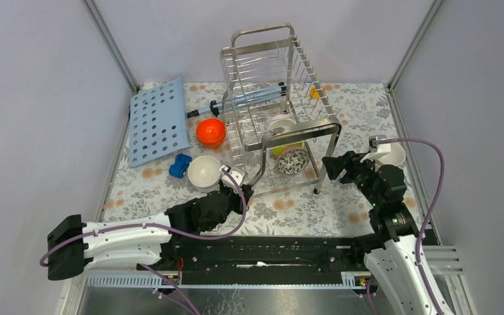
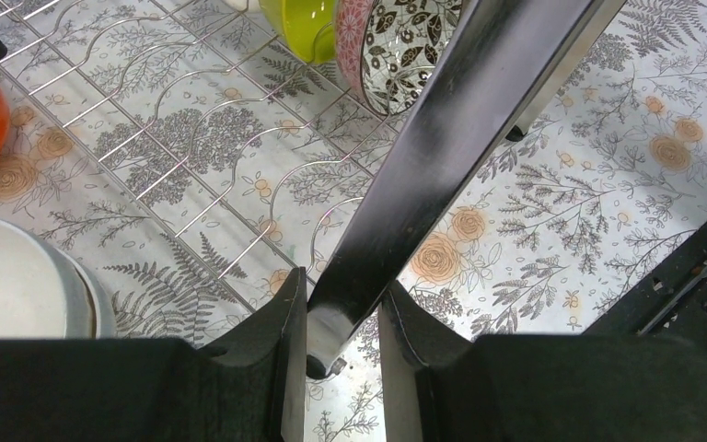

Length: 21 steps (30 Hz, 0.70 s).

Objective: Unload the bowls from the dish rack
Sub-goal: Adjust the dish rack at the center of the board.

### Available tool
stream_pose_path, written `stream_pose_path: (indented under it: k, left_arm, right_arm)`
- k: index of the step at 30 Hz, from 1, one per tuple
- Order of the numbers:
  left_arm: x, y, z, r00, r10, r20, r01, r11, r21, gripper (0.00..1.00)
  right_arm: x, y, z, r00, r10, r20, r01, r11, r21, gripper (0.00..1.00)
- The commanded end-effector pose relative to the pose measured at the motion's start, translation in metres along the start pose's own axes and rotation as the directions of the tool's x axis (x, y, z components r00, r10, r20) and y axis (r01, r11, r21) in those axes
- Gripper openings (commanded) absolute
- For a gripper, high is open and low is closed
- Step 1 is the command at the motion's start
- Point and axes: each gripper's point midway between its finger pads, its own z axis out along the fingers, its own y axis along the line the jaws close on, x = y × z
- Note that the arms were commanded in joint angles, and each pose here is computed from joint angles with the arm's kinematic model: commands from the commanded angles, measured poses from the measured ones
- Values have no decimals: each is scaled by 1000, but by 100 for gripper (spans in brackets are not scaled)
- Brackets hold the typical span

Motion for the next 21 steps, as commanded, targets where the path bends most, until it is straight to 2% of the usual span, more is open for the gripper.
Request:
stream_pose_path:
  k: [1, 5, 10, 12, 15, 16, 21]
  left_arm:
    - [-40, -2, -6, 972, -208, 108, 210, 978, -10, 14]
    - [-40, -3, -6, 975, -202, 95, 204, 979, -11, 14]
    - [-39, -6, -4, 976, -199, 85, 200, 980, -4, 14]
    - [-39, -7, -2, 976, -200, 84, 201, 980, -2, 14]
    - [-40, -8, -1, 977, -198, 85, 199, 980, -3, 14]
    - [-41, -8, -1, 977, -196, 87, 197, 980, -4, 14]
    - [-41, -7, 0, 979, -185, 88, 186, 982, -10, 14]
  right_arm:
    - [-37, 8, 16, 981, -64, 183, 74, 996, -48, 65]
    - [-41, 20, 26, 977, -63, 204, 88, 989, -119, 58]
    - [-30, 31, 37, 987, -66, 149, 91, 981, -172, 43]
    - [-25, 34, 39, 990, -67, 125, 89, 981, -175, 30]
    - [-28, 32, 33, 989, -57, 135, 77, 986, -148, 5]
    - [-29, 31, 30, 989, -53, 139, 72, 988, -135, 0]
    - [-29, 27, 7, 990, -65, 125, 77, 993, -91, 0]
